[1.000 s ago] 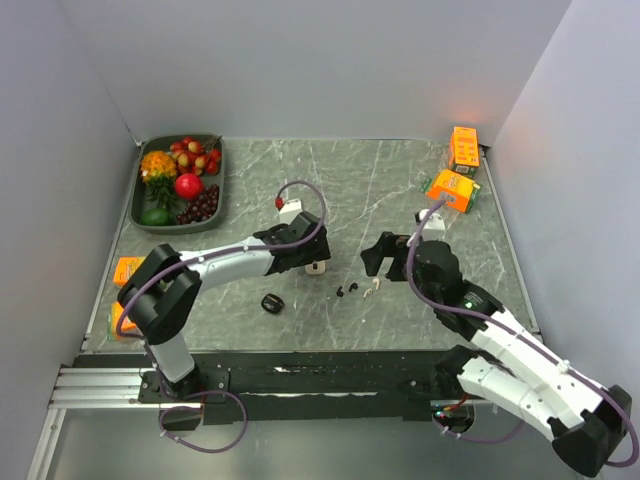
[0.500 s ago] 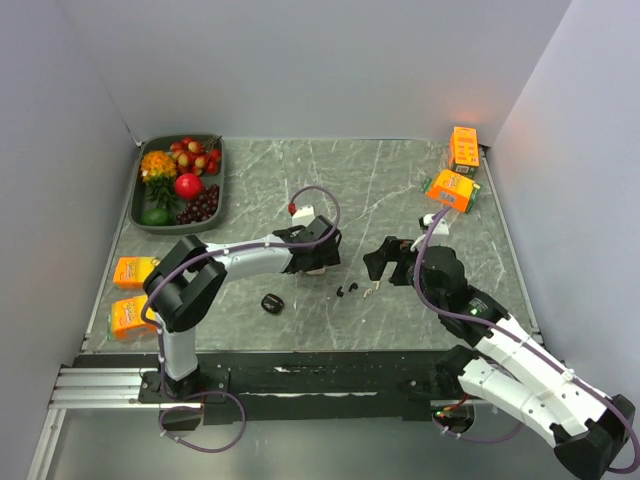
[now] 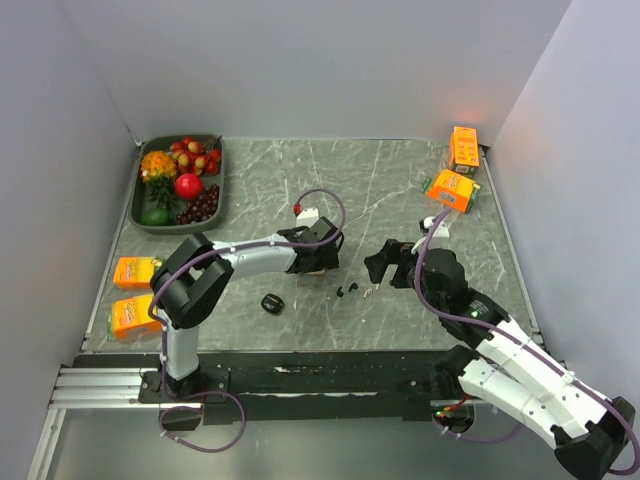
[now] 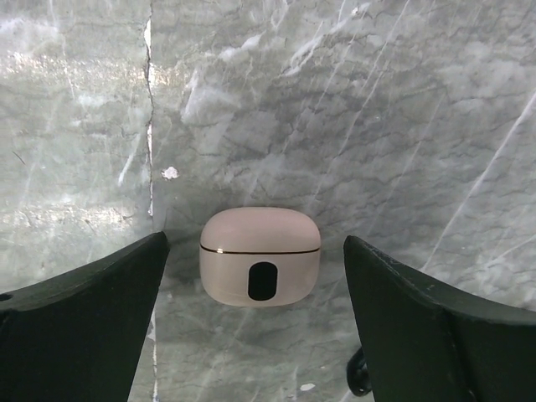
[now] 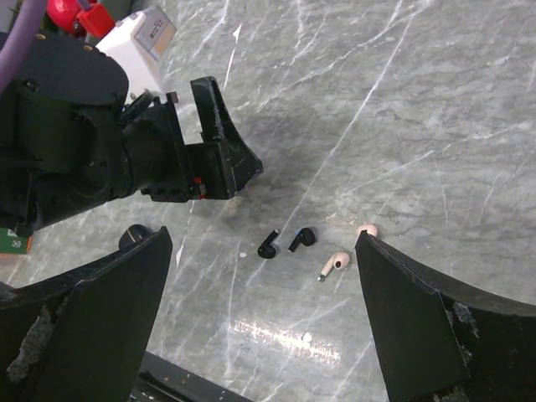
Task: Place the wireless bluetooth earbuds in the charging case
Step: Pick up the charging case at the center of the board.
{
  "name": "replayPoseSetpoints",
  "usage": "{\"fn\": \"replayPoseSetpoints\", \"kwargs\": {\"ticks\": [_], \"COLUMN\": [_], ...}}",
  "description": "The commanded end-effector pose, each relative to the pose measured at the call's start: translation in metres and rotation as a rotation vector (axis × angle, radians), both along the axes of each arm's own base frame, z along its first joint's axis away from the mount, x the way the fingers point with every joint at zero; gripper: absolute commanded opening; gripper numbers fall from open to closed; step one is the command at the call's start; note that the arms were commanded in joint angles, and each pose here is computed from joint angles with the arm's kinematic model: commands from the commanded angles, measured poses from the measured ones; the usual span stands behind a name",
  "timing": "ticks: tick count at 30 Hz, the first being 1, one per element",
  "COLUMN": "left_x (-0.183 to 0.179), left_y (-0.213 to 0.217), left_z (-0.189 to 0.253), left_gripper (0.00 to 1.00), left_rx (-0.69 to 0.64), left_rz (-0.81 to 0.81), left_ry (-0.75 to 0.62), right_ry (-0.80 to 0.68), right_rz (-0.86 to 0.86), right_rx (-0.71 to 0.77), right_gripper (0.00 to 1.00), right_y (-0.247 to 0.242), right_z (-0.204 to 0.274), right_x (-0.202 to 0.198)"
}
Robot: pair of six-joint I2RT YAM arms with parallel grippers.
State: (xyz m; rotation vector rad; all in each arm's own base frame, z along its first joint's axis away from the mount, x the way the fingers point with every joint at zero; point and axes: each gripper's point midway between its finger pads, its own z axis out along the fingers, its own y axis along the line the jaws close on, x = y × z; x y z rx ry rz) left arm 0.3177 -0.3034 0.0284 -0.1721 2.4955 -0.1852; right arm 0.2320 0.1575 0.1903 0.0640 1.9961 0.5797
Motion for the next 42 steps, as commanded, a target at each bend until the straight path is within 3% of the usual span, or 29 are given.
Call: {"fn": "replayPoseSetpoints", "kwargs": {"ticks": [1,6,10,17,22,26,30,42], "left_x": [-0.005,-0.010,-0.011,-0.015,-0.019,-0.020,-0.021,-0.027], "left_y": [0.010,0.023,0.021,0.006,0.006,0.008,0.010,0.010], "left_z": [-0.007,-0.013,-0.012,-0.016,-0.014,-0.008,-0.008,-0.018], "left_gripper": [0.92,0.92,0.90,0.74,0.76,0.84,0.82,0.60], "left_rx": [0.109,0.225,0.222,0.188,0.185,0.192,0.192,0.192], "left_rz": [-0.044,-0.067,-0.076,-0.105,-0.104,-0.100,-0.103,-0.124], "left_ry": [0.023,0.043,0.032,0.042,0.041,0.028,0.027,0.047], "right_ry": [-0.001,-0.007,-0.003,-0.005,-0.011,-0.009,-0.003,-0.008], "right_rz": [-0.009,-0.014,-0.020,-0.023,-0.032,-0.027,-0.025,-0.037], "right_rx": [0.013,0.013,0.012,-0.006,-0.014,-0.011,-0.012,-0.012], "right_gripper": [1.00,0.99,1.00,1.00,1.00,1.00,1.00,1.00], "right_y": [0.000,-0.001,-0.001,-0.003,-0.006,-0.005,-0.003,-0.008], "right_z": [0.001,0.001,-0.003,-0.001,-0.001,-0.002,-0.004,-0.003], "right_x": [0.001,0.002,0.002,0.003,0.003,0.003,0.004,0.002]}}
